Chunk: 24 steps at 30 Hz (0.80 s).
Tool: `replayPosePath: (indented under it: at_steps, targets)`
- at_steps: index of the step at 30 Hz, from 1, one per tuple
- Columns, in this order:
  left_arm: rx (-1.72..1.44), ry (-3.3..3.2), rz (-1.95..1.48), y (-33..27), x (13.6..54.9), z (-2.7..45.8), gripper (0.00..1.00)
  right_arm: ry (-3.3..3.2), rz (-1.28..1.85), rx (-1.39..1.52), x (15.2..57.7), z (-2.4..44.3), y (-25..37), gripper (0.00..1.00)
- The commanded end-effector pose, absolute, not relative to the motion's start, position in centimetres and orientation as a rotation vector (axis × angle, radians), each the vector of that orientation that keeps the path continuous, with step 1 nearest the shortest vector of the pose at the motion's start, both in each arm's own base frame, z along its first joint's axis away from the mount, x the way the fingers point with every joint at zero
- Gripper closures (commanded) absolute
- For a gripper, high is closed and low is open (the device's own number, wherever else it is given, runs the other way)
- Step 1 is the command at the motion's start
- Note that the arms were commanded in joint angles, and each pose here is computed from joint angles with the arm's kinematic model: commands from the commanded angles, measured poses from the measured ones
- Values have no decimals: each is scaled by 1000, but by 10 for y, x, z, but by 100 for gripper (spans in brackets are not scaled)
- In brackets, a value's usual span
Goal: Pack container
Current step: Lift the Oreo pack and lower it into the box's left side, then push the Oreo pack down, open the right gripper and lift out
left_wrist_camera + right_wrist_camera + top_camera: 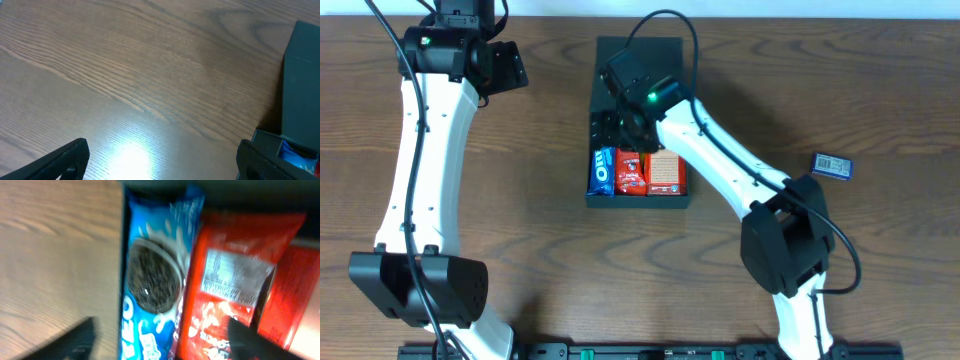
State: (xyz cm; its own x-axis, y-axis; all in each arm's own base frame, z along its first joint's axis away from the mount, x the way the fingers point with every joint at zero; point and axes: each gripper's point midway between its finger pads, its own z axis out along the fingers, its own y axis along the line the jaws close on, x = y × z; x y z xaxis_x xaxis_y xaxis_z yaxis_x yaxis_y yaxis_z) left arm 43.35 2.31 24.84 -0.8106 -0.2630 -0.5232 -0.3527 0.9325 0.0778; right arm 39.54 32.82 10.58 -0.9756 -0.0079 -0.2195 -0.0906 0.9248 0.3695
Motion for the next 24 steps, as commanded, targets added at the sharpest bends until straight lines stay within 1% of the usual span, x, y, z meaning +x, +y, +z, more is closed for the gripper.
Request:
replayPosePath:
  at_steps: [1,2,8,11,13,19,24]
  targets:
    - [-456,2571,265,29,433,244,5,2802,588,-178,410,121,328,83]
    - [-456,2571,265,29,433,244,5,2799,603,-205,409,121,330,99]
    - [-455,2570,267,29,433,244,5,2825,740,-407,389,117,342,99]
    - [-470,2568,270,34,433,244,5,2768,1060,-594,372,131,358,99]
    - [-486,2566,274,39,432,244,5,2726,1178,-676,366,138,361,99]
    - [-539,2560,284,56,430,244,5,2720,1374,-791,340,132,352,98]
    - [-561,2555,283,63,430,244,5,2757,1438,-795,325,113,347,99]
